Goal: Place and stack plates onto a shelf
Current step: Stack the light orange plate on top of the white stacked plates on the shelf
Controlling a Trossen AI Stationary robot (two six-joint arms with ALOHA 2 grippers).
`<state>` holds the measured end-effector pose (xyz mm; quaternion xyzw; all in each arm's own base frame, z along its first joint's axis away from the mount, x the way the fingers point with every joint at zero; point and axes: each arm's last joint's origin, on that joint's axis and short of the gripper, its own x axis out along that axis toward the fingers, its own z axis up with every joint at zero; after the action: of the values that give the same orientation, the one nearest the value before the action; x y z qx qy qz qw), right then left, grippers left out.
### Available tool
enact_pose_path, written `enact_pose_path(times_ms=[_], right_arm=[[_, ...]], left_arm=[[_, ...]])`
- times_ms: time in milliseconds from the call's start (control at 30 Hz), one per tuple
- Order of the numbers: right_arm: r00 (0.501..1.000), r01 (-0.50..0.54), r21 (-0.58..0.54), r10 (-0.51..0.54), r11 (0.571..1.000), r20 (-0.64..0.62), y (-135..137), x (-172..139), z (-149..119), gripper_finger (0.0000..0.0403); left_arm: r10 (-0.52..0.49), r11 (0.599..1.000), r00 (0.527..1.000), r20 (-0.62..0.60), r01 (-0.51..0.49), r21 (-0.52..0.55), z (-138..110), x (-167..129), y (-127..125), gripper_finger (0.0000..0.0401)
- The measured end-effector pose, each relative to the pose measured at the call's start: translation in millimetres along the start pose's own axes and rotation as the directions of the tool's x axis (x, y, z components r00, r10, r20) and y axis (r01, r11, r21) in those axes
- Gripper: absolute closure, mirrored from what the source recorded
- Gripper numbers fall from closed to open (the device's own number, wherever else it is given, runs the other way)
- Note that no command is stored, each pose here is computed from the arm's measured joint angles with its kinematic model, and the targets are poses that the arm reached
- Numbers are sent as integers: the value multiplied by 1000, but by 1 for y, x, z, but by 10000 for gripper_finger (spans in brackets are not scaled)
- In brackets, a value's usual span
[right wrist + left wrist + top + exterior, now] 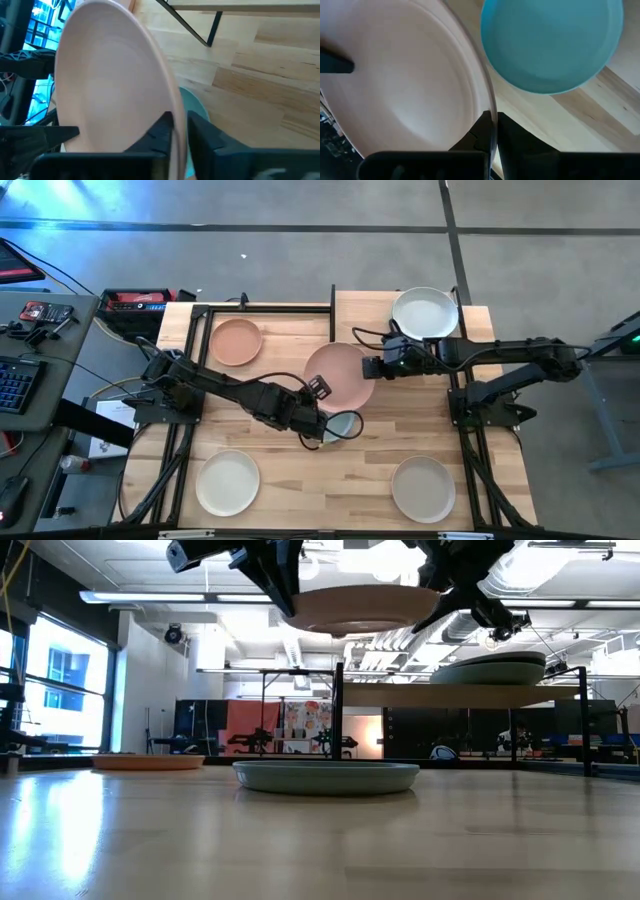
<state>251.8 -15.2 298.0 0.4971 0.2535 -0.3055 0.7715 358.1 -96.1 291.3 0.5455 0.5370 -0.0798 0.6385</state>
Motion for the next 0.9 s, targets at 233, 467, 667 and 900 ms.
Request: enact_pose_path(times_ms=[233,467,667,900], right_arm=[[1000,-3,31,3,1000,-8,0,0,0,396],[1000,-9,42,10,999,-5,1,0,-1,400],[1000,4,71,-4,997,-6,0,0,-2,401],[1000,-2,98,3,995,-12,0,0,-2,402]], left_arm=[[-1,1000,1000,3,1,-22,0,0,0,396],[-8,997,1000,-11,7,-78,-2,5,2,393],[-14,982,1000,-23,10,-189,-7,10,7,360],[-16,939,1000,-15,9,-342,-8,12,9,307]])
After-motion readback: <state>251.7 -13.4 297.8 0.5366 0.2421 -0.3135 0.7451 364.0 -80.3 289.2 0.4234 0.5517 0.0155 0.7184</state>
